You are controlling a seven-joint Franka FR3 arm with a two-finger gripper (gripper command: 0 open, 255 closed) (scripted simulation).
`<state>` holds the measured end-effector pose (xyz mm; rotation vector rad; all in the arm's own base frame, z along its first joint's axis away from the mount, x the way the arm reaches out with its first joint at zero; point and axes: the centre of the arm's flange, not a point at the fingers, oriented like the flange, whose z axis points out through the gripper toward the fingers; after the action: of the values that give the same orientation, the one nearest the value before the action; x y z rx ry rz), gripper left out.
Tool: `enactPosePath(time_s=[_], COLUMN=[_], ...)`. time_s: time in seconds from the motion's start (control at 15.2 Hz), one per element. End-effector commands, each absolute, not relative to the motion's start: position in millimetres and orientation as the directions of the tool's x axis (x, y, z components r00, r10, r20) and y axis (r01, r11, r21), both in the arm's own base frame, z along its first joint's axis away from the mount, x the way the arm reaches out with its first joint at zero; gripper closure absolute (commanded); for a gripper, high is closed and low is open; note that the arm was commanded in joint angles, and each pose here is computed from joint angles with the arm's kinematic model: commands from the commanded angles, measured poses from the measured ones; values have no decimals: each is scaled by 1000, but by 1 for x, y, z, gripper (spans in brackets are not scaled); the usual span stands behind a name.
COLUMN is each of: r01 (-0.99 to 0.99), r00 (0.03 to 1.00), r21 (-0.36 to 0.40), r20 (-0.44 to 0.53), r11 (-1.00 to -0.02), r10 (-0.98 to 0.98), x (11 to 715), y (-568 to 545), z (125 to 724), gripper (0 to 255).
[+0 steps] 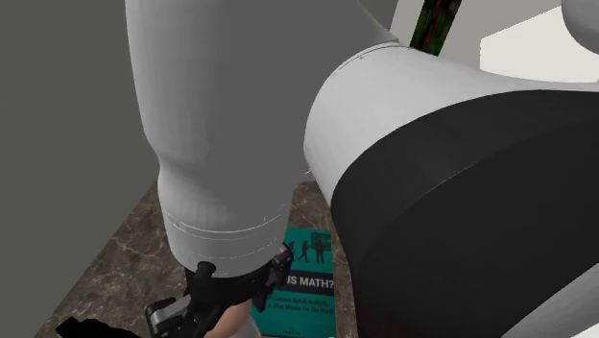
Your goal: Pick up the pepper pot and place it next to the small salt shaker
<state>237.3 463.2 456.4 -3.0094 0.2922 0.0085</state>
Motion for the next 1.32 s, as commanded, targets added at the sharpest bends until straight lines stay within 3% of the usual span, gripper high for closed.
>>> enactPosePath(time_s=[0.0, 0.53, 0.99, 1.06, 1.25], r01=[-192, -192, -192, -192, -192], r00=[981, 981, 981, 981, 981], r21=[-117, -117, -117, -117, -117], r20=[-17, -17, -17, -17, -17], r11=[-974, -974, -974, -974, -974], r10=[-191, -191, -191, -191, -191], x=[238, 238, 238, 238, 239], y=[463, 463, 463, 464, 464], z=[446, 405, 405, 405, 405], gripper=[255, 255, 255, 0, 0])
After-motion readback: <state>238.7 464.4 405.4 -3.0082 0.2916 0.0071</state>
